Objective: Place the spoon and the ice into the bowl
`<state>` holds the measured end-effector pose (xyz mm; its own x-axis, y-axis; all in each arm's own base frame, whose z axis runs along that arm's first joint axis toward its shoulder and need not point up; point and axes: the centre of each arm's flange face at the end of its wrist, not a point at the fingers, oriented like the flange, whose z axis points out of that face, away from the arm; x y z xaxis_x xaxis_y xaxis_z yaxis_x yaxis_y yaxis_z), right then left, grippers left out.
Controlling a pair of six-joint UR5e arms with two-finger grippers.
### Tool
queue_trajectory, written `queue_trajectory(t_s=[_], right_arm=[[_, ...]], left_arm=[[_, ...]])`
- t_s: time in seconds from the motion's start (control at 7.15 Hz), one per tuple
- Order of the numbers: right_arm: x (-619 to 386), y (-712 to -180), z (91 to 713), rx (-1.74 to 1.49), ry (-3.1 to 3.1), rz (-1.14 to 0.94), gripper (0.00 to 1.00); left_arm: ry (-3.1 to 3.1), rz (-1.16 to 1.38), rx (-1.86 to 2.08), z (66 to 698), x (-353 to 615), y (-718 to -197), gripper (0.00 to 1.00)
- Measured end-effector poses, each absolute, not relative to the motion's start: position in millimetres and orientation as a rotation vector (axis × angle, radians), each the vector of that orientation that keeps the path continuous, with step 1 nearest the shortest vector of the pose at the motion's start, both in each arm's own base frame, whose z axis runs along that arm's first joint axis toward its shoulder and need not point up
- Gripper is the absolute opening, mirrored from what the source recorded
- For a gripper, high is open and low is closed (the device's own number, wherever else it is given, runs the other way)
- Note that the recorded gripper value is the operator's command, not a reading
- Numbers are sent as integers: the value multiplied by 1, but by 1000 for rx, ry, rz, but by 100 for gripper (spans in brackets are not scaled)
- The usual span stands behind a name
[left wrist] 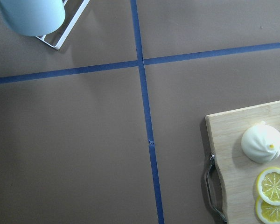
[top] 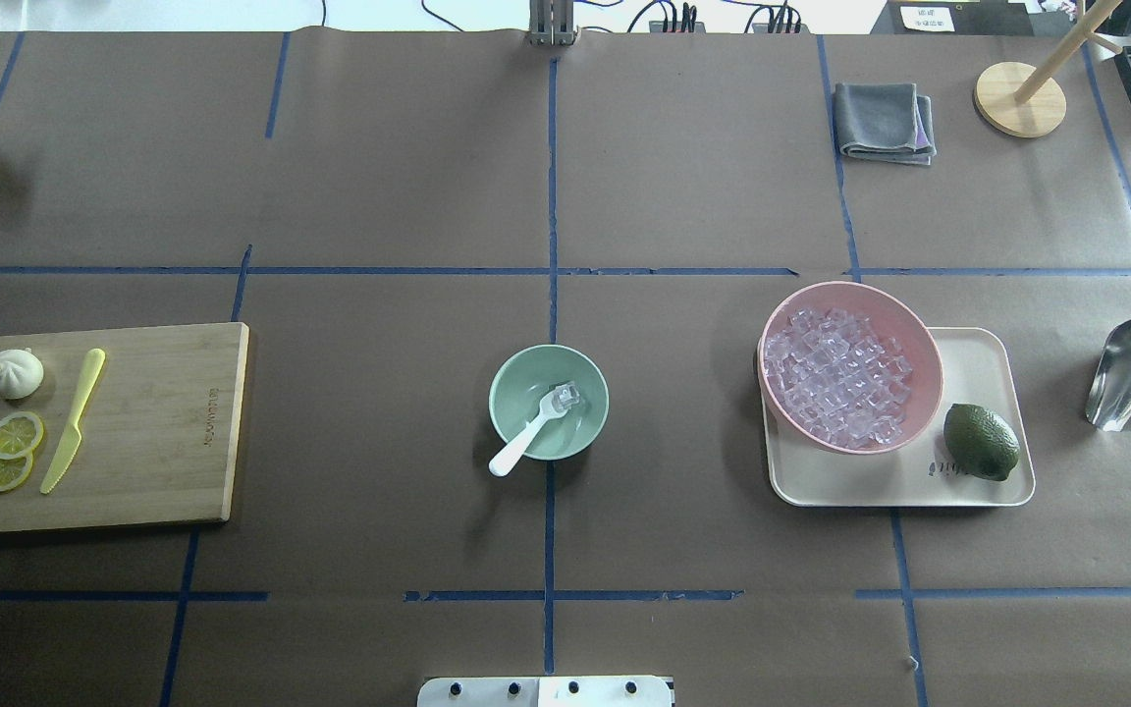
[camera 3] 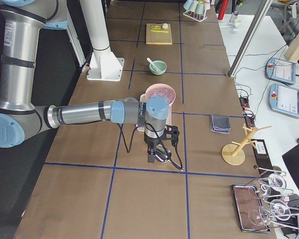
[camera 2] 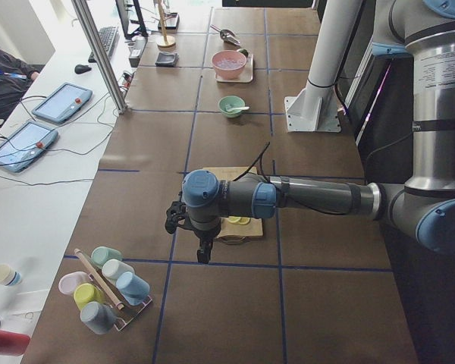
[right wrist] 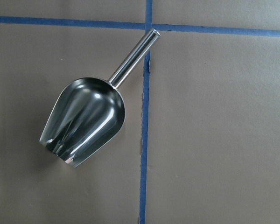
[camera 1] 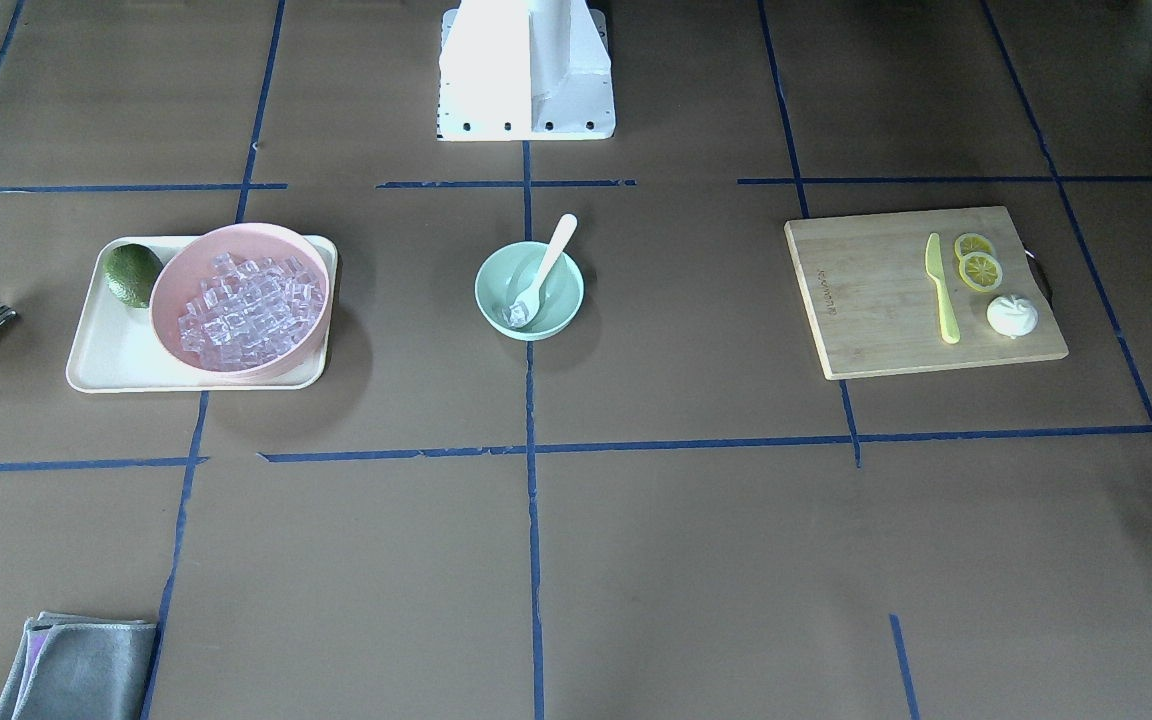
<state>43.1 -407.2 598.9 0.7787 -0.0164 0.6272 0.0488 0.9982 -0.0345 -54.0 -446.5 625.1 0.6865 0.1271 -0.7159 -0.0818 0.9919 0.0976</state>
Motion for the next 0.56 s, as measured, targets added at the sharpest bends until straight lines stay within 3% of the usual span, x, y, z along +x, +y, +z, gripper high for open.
queue_trajectory(t_s=[0.56], right_arm=[[43,-407,602,-56,-676,-35,100]], left_arm=[[806,113,51,629,-54,-446,100]])
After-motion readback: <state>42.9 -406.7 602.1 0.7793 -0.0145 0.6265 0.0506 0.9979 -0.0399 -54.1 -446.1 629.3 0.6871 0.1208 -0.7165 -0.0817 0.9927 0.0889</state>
